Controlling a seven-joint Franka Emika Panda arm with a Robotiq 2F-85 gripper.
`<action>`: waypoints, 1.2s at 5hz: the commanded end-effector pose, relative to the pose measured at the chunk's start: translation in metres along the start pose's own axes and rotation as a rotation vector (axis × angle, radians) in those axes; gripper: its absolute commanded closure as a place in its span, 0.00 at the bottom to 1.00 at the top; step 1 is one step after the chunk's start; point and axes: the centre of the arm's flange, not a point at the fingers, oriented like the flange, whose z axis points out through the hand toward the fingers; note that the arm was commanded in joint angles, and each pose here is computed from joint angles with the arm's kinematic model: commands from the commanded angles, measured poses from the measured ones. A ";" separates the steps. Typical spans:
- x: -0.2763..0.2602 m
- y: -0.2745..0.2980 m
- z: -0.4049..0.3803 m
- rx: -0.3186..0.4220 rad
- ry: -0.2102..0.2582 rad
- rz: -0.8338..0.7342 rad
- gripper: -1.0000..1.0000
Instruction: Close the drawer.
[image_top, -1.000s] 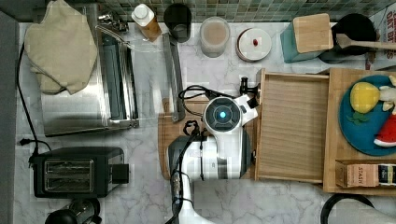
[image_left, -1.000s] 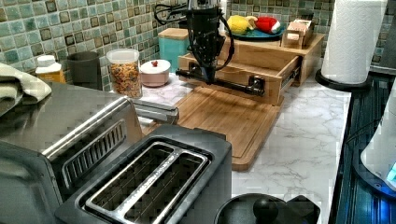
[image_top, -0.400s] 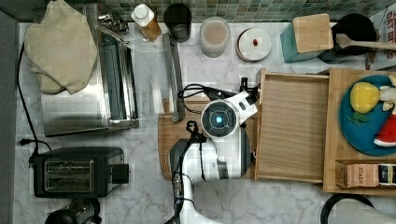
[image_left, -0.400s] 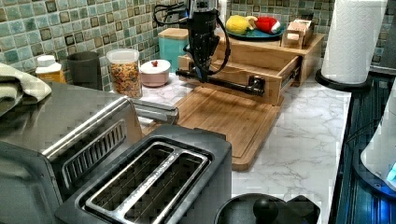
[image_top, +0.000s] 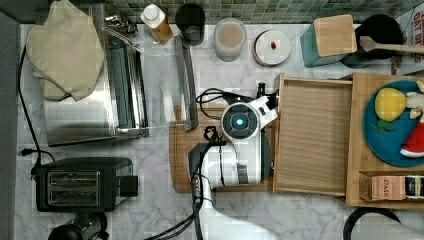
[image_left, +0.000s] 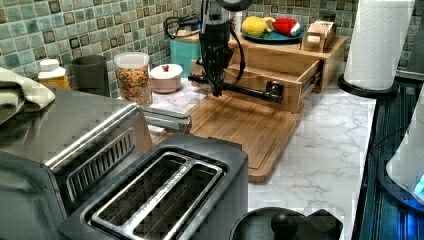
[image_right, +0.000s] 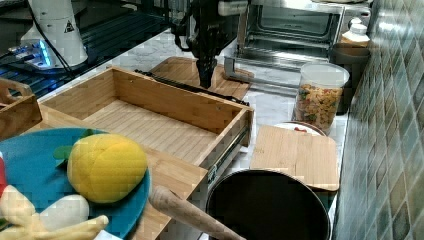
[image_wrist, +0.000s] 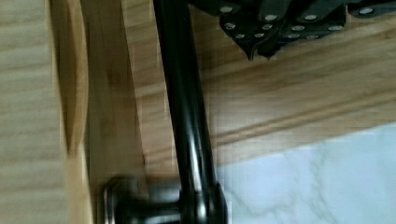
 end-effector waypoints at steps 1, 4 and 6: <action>0.007 0.030 -0.025 -0.144 0.104 0.034 1.00; 0.027 0.067 -0.015 -0.114 0.143 -0.020 1.00; 0.034 0.130 -0.034 -0.209 0.039 -0.015 1.00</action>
